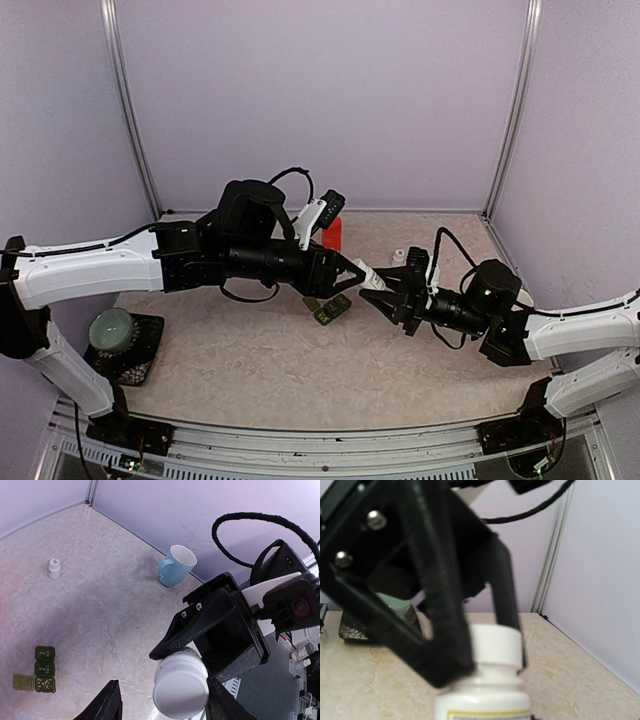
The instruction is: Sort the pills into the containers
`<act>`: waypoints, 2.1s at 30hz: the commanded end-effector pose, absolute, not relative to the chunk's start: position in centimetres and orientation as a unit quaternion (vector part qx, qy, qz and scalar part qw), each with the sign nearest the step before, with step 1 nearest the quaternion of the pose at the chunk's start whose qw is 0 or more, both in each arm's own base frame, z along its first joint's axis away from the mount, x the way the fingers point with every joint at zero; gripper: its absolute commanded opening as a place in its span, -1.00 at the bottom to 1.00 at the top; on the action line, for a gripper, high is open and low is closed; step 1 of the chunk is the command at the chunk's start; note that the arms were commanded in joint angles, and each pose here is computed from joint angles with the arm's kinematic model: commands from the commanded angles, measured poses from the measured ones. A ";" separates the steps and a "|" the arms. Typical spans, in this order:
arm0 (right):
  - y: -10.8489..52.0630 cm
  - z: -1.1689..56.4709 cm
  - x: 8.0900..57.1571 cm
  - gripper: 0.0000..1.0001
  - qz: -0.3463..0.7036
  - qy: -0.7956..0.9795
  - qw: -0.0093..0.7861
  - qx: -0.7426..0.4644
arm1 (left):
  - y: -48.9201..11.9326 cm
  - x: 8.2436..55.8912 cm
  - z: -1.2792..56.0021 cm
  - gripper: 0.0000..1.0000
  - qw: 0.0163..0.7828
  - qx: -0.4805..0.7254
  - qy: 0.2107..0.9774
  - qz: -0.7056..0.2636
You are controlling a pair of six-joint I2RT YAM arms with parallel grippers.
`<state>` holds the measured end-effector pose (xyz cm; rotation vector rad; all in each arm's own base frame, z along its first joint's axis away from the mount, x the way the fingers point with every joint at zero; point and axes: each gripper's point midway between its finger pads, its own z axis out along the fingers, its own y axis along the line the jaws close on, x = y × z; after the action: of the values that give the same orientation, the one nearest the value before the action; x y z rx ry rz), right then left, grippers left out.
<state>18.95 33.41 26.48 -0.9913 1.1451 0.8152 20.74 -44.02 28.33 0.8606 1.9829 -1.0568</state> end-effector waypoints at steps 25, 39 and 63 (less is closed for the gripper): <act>33.2 27.1 18.9 -0.89 0.359 0.499 0.664 -0.426 | -41.4 20.3 33.0 0.01 0.392 0.323 0.731 -0.457; 33.2 27.2 18.5 -0.90 0.364 0.494 0.662 -0.430 | -44.3 20.2 31.1 -0.02 0.358 0.342 0.741 -0.454; 33.6 27.0 17.3 -0.89 0.369 0.481 0.644 -0.466 | -45.4 18.5 28.9 -0.75 0.314 0.387 0.737 -0.456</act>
<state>18.91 33.24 26.00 -1.0051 1.1565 0.8027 19.79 -44.42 29.10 0.9259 1.9745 -1.1641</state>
